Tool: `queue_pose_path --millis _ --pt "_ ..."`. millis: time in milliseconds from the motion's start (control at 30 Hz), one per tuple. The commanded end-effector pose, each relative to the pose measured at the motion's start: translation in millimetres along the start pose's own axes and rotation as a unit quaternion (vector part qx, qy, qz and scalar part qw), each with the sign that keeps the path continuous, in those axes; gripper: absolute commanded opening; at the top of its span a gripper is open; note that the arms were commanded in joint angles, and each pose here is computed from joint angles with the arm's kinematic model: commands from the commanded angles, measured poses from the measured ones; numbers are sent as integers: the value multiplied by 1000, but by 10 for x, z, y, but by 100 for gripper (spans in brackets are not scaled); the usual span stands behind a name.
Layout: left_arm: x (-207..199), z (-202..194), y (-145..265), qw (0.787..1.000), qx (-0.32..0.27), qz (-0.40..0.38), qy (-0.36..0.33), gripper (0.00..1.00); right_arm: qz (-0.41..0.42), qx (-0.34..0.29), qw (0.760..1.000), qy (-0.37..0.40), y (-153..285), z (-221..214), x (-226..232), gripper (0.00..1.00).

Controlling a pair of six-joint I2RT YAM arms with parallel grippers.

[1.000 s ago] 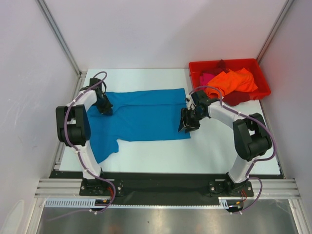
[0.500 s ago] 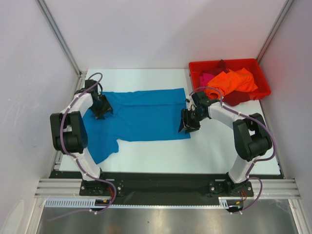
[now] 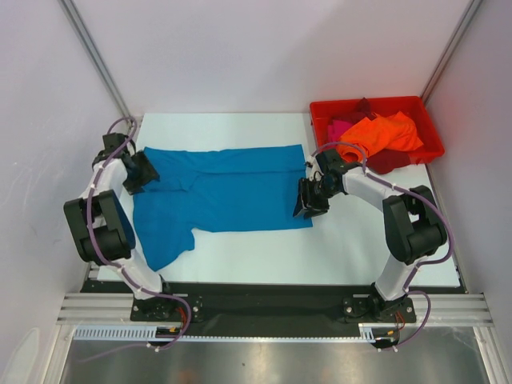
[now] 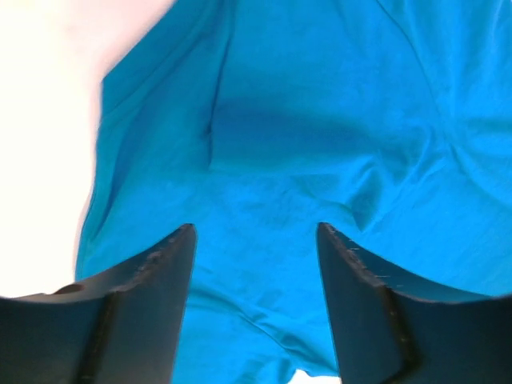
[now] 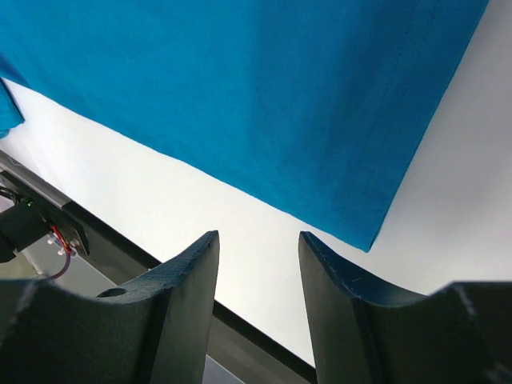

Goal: Fold and stack the t-shirts
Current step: Fold the tshirt

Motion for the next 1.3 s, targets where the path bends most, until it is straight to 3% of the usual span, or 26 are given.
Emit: queue_pose_path --millis 0,167,433,767,933,1067,1267 --pt "-20 130 -88 998 -19 -37 -53 70 12 -19 1000 12 83 49 49 50" --pt "88 213 -271 997 -22 -27 -62 73 13 -17 1000 11 87 50 42 50" --pt "77 240 -408 990 -59 -85 -95 72 9 -13 1000 9 79 38 34 50" --pt "86 201 -606 990 -8 -101 -97 71 6 -15 1000 7 75 60 31 49" --pt "20 206 -550 988 -11 -128 -82 70 5 -15 1000 5 77 57 30 49" --pt "20 203 -533 989 -9 -126 -79 66 6 -18 1000 7 86 64 37 49" --pt "34 186 -482 990 -3 -117 -72 51 5 -19 1000 7 93 58 37 49"
Point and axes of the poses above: each gripper's point midway between its finger pads, its own y axis back along the fingers, its own x axis along the line the jaws close on, z = x × y, the point moved 9 cm from there along y, back along the fingers, and after that the axes turned 1 degree about y, right-handed, at the moved point
